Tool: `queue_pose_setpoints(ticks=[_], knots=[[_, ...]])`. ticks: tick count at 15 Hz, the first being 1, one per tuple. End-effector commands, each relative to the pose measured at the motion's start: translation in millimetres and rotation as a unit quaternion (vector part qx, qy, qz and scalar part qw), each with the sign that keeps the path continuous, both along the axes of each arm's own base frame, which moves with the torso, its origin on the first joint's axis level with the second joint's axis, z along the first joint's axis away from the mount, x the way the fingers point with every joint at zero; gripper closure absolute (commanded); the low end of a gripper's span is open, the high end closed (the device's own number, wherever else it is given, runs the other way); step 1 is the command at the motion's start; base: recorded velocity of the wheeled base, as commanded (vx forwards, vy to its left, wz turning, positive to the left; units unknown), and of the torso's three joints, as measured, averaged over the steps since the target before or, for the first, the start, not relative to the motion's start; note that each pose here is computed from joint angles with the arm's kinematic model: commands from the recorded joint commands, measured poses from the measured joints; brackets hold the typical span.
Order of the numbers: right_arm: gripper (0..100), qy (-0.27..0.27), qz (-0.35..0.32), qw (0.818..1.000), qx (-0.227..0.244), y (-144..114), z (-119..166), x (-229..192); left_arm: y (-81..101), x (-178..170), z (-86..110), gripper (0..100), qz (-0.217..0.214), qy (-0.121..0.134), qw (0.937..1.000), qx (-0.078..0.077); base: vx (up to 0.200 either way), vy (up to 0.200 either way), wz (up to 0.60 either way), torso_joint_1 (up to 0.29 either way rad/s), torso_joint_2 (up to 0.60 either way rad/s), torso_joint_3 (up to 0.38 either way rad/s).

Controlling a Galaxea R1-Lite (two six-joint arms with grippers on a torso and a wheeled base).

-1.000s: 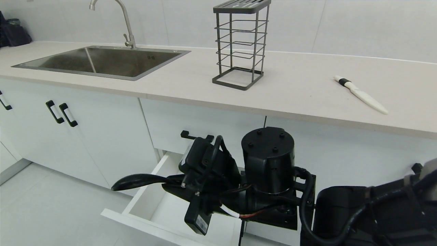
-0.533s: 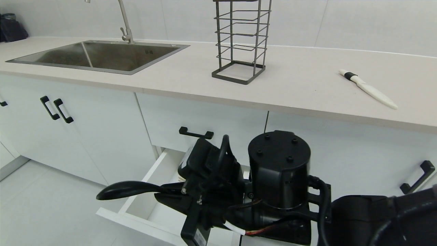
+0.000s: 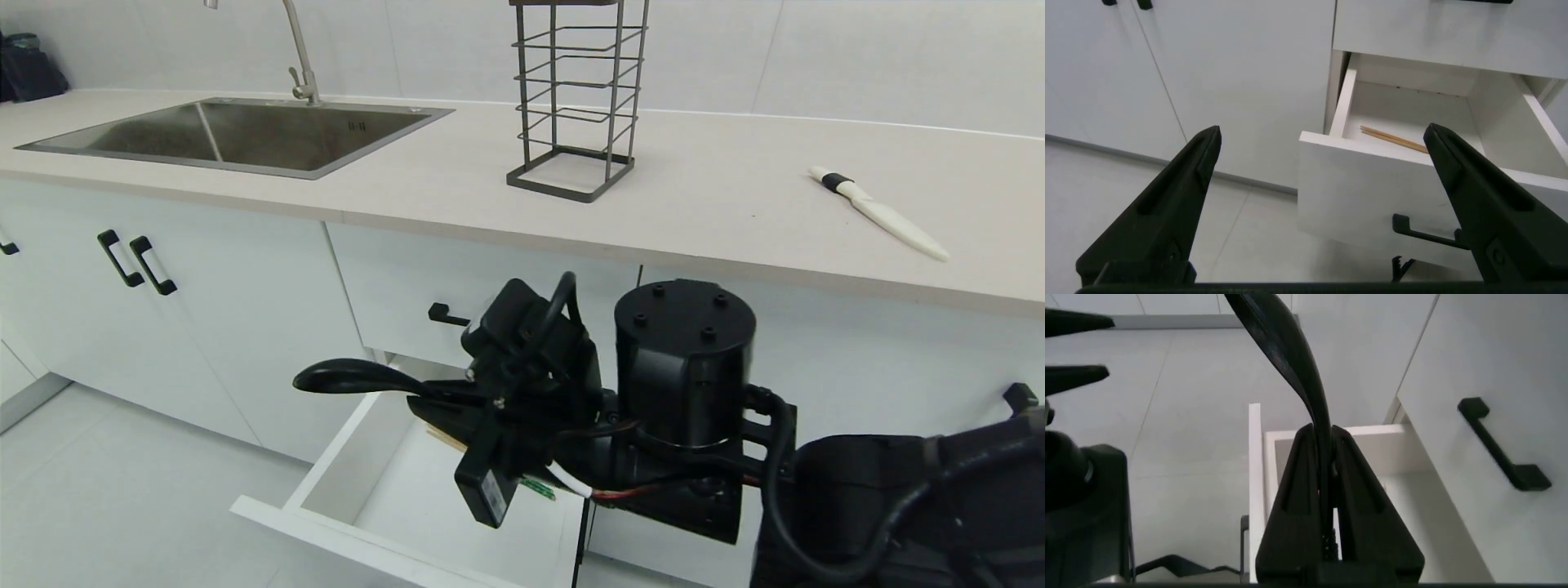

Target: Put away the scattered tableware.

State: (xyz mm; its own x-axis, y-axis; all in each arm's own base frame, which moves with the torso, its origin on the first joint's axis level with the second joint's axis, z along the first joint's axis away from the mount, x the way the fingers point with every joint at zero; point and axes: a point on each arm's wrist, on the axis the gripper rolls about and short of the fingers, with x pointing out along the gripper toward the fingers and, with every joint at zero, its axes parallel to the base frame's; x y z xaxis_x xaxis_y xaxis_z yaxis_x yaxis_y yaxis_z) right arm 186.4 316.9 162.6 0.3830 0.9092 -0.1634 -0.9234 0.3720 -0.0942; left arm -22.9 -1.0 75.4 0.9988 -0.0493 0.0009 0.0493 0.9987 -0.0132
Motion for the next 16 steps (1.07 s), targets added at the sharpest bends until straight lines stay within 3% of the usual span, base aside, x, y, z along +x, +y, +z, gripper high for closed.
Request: queue_pose_setpoints(ticks=[1, 6, 9, 11, 14, 16], knots=[[100, 0.01, 0.0, 1.0, -0.018, 21.3, -21.3, 10.0, 0.0, 0.1, -0.1, 0, 0.0, 0.001, 1.0, 0.0, 0.0, 0.0, 0.0, 0.0, 0.0, 0.0], [100, 0.041, -0.024, 0.996, -0.08, 44.2, -50.7, 36.3, 0.0, 0.1, -0.1, 0, 0.0, 0.001, 1.0, 0.0, 0.0, 0.0, 0.0, 0.0, 0.0, 0.0], [100, 0.046, -0.029, 0.994, -0.091, 46.1, -52.1, 42.9, 0.0, 0.1, 0.1, 0, 0.0, 0.0, 1.0, 0.0, 0.0, 0.0, 0.0, 0.0, 0.0, 0.0], [100, 0.017, -0.02, 0.996, -0.085, 63.2, -45.0, 50.5, 0.0, 0.1, -0.1, 0, 0.0, 0.001, 1.0, 0.0, 0.0, 0.0, 0.0, 0.0, 0.0, 0.0], [100, 0.039, -0.018, 0.991, -0.127, 73.0, -51.0, 56.8, 0.0, 0.1, -0.1, 0, 0.0, 0.001, 1.0, 0.0, 0.0, 0.0, 0.0, 0.0, 0.0, 0.0], [100, 0.04, -0.018, 0.991, -0.13, 78.5, -53.7, 60.3, 0.0, 0.1, 0.1, 0, 0.0, 0.0, 1.0, 0.0, 0.0, 0.0, 0.0, 0.0, 0.0, 0.0]])
